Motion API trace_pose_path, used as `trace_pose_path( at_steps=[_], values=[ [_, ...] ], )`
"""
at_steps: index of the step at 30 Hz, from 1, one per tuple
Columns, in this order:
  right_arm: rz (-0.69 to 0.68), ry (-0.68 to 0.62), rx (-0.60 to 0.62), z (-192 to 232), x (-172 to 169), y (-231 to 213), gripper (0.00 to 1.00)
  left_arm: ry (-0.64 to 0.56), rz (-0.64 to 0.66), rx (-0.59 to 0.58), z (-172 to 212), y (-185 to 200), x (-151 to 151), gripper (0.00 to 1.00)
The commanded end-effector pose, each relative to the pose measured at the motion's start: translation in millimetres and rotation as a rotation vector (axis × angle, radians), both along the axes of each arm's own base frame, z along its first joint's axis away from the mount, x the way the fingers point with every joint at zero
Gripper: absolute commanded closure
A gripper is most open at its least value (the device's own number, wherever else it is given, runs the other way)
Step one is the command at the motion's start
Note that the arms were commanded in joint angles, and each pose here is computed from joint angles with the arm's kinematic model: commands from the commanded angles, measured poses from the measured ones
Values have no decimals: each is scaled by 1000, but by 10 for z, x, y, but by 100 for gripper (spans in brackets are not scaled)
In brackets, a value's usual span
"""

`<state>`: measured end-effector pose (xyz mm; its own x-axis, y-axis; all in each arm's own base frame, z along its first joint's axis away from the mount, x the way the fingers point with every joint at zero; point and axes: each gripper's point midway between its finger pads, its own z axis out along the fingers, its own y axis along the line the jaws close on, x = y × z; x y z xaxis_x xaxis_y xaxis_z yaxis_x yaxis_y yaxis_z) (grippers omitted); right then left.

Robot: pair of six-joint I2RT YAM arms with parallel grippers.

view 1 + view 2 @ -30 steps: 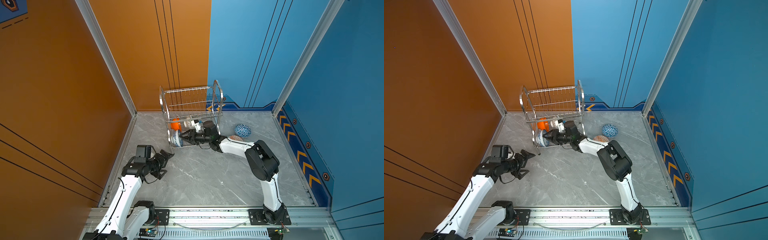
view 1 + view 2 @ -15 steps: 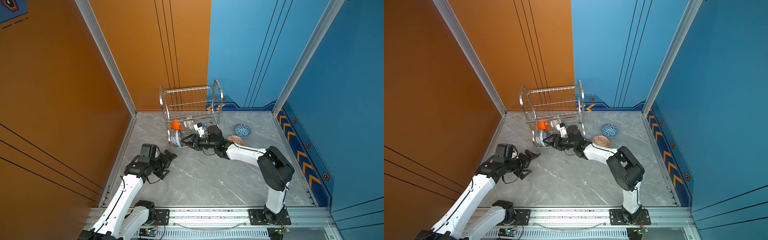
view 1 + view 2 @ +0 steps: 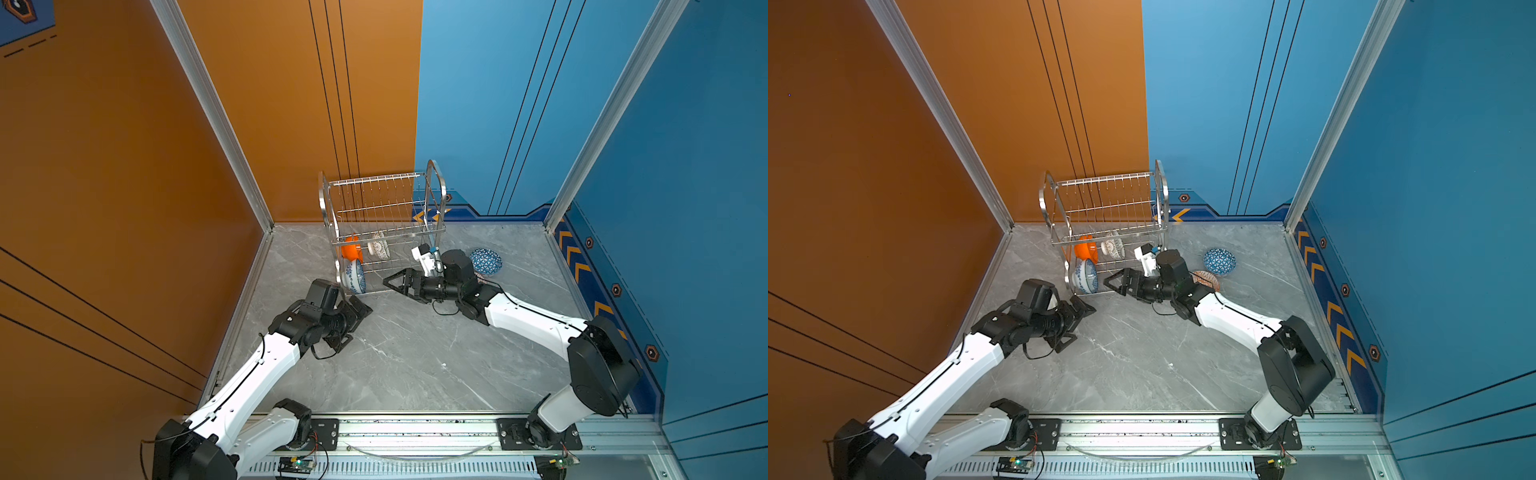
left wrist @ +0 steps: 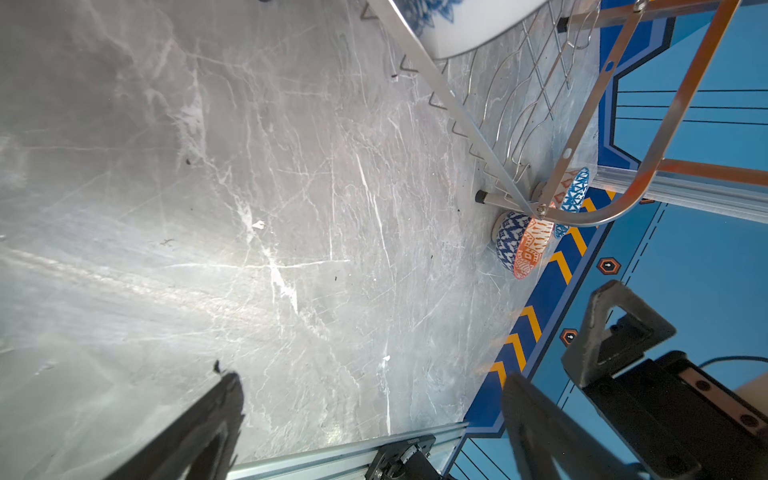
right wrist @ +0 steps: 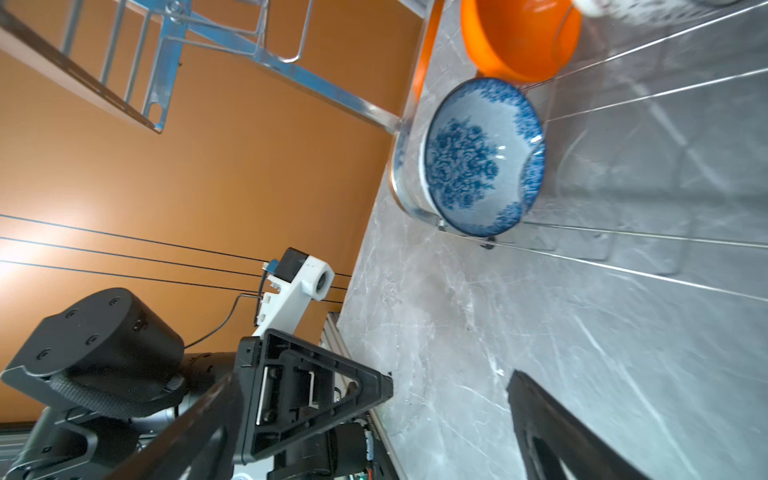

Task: Load the bowls into the dish rack
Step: 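Open the right gripper and withdraw it while the left arm advances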

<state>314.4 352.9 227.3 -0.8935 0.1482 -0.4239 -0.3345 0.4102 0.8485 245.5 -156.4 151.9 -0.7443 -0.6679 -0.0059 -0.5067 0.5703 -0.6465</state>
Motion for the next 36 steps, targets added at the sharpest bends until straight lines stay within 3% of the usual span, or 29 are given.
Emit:
trace_pose_path(
  at_steps=[1, 14, 20, 25, 29, 36],
  values=[
    [-38, -8, -108, -108, -44, -293, 0, -78, -9, 10, 127, -130, 173, 2],
    [-393, 3, -505, -307, -91, -1912, 0, -111, -234, 32, -42, -1094, 326, 2],
    [-645, 149, -606, -533, 61, -2669, 0, -128, -348, 26, 11, -1593, 463, 2],
    [-714, 245, -679, -733, 306, -2870, 0, -125, -409, 13, -1, -1929, 524, 2],
    [-705, 338, -702, -966, 547, -2874, 8, -141, -461, -4, 45, -2191, 557, 2],
    [-692, 413, -775, -1331, 840, -2926, 30, -142, -514, 3, 14, -2341, 568, 2]
  ],
)
